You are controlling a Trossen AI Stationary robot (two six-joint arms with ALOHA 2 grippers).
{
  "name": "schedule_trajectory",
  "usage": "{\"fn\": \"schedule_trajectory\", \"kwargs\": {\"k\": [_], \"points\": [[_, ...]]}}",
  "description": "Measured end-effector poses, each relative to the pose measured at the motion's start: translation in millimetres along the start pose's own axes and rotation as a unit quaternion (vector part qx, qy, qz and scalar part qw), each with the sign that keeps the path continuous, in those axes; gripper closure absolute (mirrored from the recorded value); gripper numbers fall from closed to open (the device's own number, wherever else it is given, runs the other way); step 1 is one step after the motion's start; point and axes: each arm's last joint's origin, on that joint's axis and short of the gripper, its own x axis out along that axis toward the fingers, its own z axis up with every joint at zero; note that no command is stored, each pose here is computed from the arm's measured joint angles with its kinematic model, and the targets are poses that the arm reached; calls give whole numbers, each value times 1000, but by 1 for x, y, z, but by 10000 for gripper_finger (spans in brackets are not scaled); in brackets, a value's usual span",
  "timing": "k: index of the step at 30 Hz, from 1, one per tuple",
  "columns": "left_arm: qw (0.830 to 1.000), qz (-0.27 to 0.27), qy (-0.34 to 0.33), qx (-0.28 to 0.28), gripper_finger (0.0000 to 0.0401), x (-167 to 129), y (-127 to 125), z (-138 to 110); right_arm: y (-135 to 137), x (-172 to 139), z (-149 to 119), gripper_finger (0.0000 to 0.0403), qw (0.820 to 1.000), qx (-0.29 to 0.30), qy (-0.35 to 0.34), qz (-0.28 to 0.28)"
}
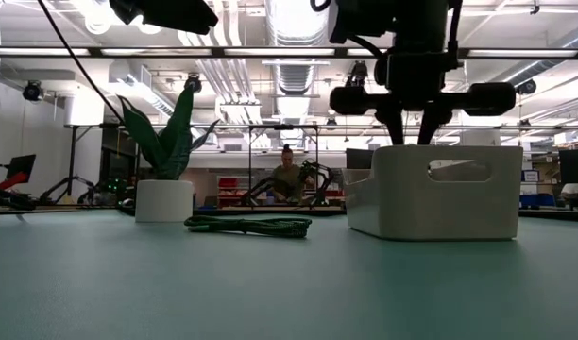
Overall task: Pick and place USB-C Cables
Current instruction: Put the black charger cable into the gray bin
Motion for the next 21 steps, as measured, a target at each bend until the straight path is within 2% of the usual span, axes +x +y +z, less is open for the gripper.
{"fn": "schedule_trajectory", "kwargs": {"k": [5, 12, 21], "points": [[1000, 0, 0, 0, 214, 0, 0, 0, -4, 4, -4, 364, 996, 86, 1, 0], [1000, 0, 0, 1, 214, 0, 0, 0, -9, 6, -10, 364, 985, 170, 0, -4], [1000, 0, 0, 0, 214, 0, 0, 0, -13, 8, -17, 364, 979, 203, 0, -6]]}}
